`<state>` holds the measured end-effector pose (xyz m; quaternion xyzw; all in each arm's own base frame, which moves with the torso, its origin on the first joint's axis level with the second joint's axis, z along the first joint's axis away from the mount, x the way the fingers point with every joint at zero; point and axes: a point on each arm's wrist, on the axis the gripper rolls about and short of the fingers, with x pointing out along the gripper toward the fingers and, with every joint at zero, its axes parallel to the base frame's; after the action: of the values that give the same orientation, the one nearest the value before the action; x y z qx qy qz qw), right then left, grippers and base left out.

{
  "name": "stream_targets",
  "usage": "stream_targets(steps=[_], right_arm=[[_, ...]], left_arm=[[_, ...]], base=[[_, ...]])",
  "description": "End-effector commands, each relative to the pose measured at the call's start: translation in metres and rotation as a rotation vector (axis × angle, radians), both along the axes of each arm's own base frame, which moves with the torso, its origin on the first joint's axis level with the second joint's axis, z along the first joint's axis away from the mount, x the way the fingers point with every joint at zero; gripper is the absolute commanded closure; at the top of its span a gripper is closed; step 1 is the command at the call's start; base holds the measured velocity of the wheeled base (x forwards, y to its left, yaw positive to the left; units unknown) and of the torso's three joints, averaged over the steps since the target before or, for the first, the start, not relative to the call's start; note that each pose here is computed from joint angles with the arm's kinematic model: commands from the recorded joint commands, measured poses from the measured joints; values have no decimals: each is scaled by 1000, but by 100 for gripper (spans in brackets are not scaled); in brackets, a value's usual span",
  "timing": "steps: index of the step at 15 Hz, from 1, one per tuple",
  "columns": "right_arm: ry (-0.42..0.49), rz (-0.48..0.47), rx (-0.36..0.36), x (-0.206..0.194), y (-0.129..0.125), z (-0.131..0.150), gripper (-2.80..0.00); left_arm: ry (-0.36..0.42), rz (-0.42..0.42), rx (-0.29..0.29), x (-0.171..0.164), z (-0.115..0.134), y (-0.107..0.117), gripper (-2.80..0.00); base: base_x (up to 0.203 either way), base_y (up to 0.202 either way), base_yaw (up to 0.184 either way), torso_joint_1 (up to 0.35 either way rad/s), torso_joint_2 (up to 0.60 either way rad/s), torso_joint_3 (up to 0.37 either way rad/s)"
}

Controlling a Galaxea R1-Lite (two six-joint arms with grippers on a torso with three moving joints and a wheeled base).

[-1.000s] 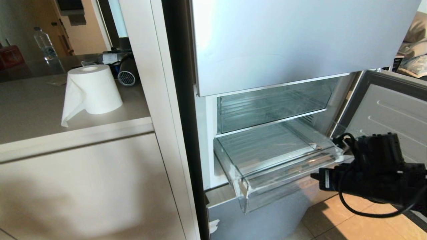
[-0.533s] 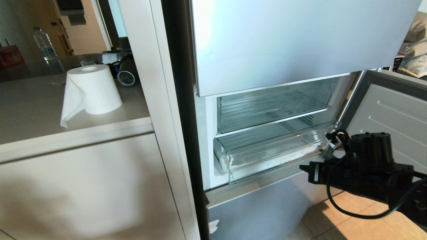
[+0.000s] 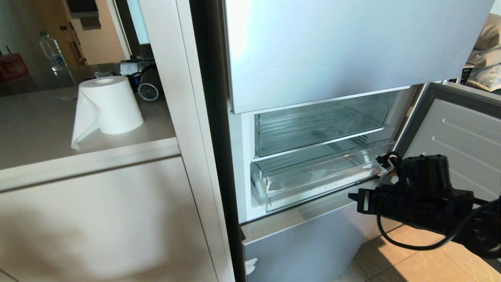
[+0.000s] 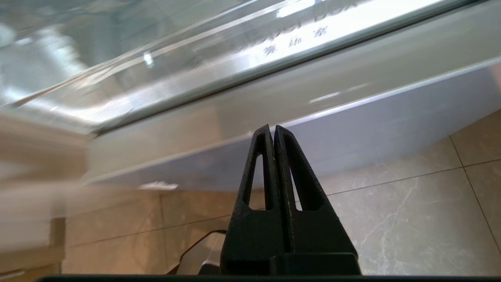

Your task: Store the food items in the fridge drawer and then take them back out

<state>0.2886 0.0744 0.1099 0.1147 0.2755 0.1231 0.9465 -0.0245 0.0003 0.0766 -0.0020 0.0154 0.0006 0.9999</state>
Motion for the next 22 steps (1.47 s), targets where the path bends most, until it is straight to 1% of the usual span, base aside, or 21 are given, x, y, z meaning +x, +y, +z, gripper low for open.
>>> stream_targets(steps=[1,4,5,7,10,12,13,16,17,20,22], right_arm=[[71,-9,-25,29,9,-32,0],[79,-12,-41,52,17,-35,0],[83,-13,-38,58,19,-36,0],[62,-15,-28,72,23,-39,0],[-27,0,7,81,32,-37,0],[-124,-11,68,85,35,-30,0],[-140,-21,99,82,37,-30,0],[-133,-41,105,53,32,-20,0],[-136,-33,108,36,29,-11,0],[-213,1,129,-35,11,40,0],[-272,6,107,-93,-11,69,0]], left_arm=[[0,0,0,0,0,0,0],[0,0,0,0,0,0,0],[0,0,0,0,0,0,0],[0,0,0,0,0,0,0],[0,1,0,0,0,0,0],[0,0,0,0,0,0,0],[0,2,0,0,0,0,0],[0,0,0,0,0,0,0],[0,0,0,0,0,0,0],[0,0,0,0,0,0,0],[0,0,0,0,0,0,0]], base=[[0,0,0,0,0,0],[0,0,0,0,0,0],[0,0,0,0,0,0],[0,0,0,0,0,0],[0,0,0,0,0,0],[0,0,0,0,0,0],[0,0,0,0,0,0],[0,0,0,0,0,0],[0,0,0,0,0,0],[0,0,0,0,0,0],[0,0,0,0,0,0]])
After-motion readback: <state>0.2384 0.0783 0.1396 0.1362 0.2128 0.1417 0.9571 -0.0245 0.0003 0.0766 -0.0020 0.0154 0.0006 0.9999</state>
